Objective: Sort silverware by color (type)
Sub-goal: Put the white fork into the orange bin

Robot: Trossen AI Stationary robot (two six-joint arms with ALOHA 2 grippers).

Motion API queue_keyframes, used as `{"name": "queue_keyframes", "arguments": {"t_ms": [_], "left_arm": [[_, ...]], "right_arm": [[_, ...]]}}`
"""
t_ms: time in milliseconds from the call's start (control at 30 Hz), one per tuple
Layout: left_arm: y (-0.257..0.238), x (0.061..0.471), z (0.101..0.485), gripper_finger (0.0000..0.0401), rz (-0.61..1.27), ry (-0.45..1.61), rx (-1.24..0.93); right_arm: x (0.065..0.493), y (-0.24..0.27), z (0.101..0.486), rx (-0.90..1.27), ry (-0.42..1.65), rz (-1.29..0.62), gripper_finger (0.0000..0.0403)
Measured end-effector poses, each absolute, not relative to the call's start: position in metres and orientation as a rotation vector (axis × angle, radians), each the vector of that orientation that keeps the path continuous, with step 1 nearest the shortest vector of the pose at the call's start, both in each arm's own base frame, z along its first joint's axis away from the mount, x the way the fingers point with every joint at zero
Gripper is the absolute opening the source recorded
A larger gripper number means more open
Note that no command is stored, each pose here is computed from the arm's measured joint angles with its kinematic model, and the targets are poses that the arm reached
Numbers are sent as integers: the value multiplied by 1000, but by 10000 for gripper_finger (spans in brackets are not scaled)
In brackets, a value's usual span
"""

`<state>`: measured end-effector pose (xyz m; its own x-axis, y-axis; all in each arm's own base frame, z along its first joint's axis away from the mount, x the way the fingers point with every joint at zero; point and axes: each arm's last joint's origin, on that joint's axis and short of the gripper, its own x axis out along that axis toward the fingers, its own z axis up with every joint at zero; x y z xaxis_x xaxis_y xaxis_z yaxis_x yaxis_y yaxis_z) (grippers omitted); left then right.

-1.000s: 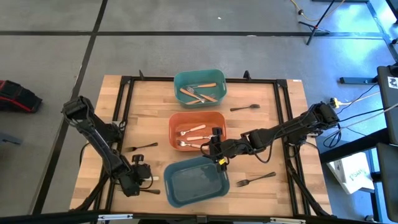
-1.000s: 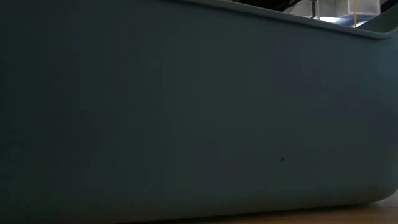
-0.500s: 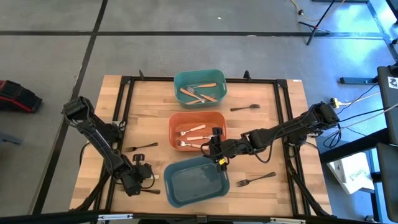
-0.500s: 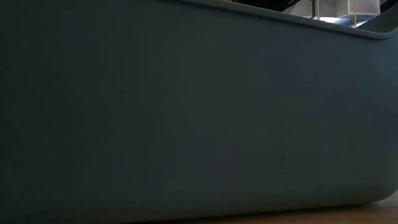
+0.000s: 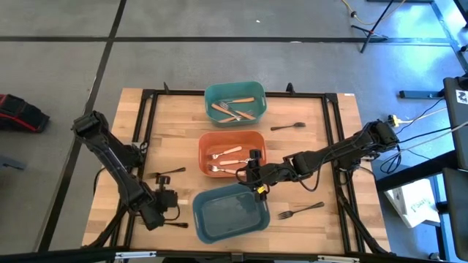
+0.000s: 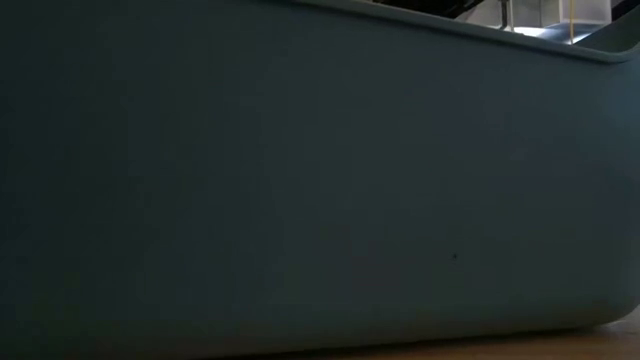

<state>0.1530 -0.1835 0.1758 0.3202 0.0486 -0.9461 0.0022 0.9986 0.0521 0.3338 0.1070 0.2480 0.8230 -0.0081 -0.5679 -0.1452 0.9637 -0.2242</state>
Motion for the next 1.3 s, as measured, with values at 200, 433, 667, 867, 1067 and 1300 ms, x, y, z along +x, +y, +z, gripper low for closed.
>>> {"name": "queue_keyframes", "arguments": {"t_ms": [200, 433, 667, 867, 1067, 1300], "left_arm": [[-178, 153, 205, 51, 98, 1165, 132], [-165, 162, 241, 52, 158, 1000, 208], [-143, 173, 269, 52, 245, 835, 279], [-126, 189, 278, 53, 282, 775, 345], [-108, 215, 286, 53, 307, 712, 375], [-80, 245, 293, 53, 249, 637, 373]], "right_arm": [[334, 107, 248, -264, 602, 76, 190], [334, 107, 248, -263, 600, 75, 190], [334, 107, 249, -268, 592, 76, 190], [334, 107, 249, -268, 592, 76, 190], [334, 107, 249, -268, 590, 76, 190], [334, 107, 249, -269, 593, 77, 190]]}}
